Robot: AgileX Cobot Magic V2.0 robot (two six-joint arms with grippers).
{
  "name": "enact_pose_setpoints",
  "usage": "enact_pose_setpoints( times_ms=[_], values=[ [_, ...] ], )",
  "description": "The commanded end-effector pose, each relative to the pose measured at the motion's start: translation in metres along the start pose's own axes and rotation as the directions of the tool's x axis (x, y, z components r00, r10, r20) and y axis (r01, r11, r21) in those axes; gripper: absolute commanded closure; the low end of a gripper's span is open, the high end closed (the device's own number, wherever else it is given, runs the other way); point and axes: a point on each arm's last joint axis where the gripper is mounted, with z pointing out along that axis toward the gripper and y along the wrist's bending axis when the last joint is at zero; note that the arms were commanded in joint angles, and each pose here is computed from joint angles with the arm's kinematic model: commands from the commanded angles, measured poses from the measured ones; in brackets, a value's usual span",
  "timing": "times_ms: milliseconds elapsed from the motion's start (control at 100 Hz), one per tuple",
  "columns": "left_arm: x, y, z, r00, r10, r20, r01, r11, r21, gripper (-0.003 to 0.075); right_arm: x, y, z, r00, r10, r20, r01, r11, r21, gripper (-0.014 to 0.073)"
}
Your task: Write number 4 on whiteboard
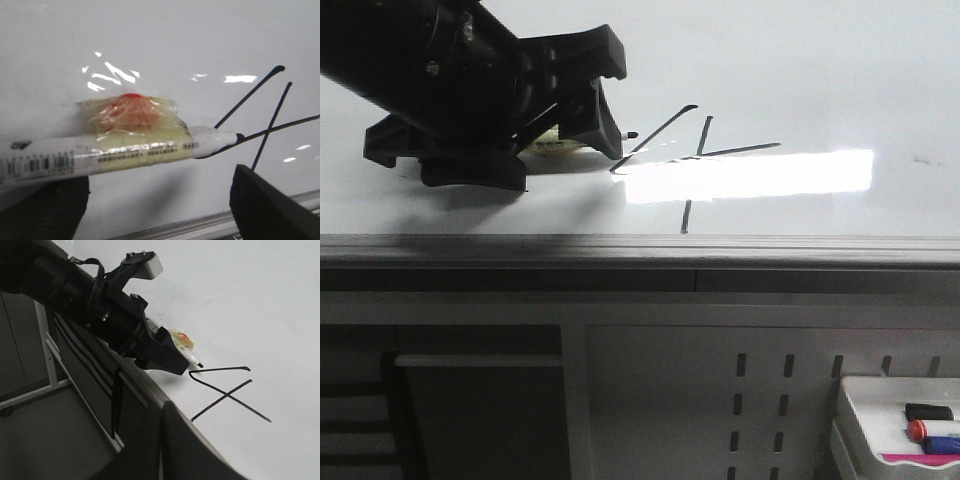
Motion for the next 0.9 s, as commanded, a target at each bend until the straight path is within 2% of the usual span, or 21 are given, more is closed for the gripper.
enact_pose_setpoints(
  times_ms=[0, 890],
  values=[
    [-0.011, 0.019, -0.003, 0.998, -0.018, 0.067, 0.028, 0.989, -0.146, 0.0147, -0.014, -0.007, -0.002, 0.996, 0.002, 0.092, -0.007, 0.999, 0.052, 0.0661],
    [-0.017, 0.01, -0.015, 0.996, -0.015, 0.083, 0.02, 0.998, -0.063, 0.0147, -0.014, -0.007, -0.002, 0.996, 0.002, 0.092, -0.007, 0.999, 0.052, 0.0661]
  ],
)
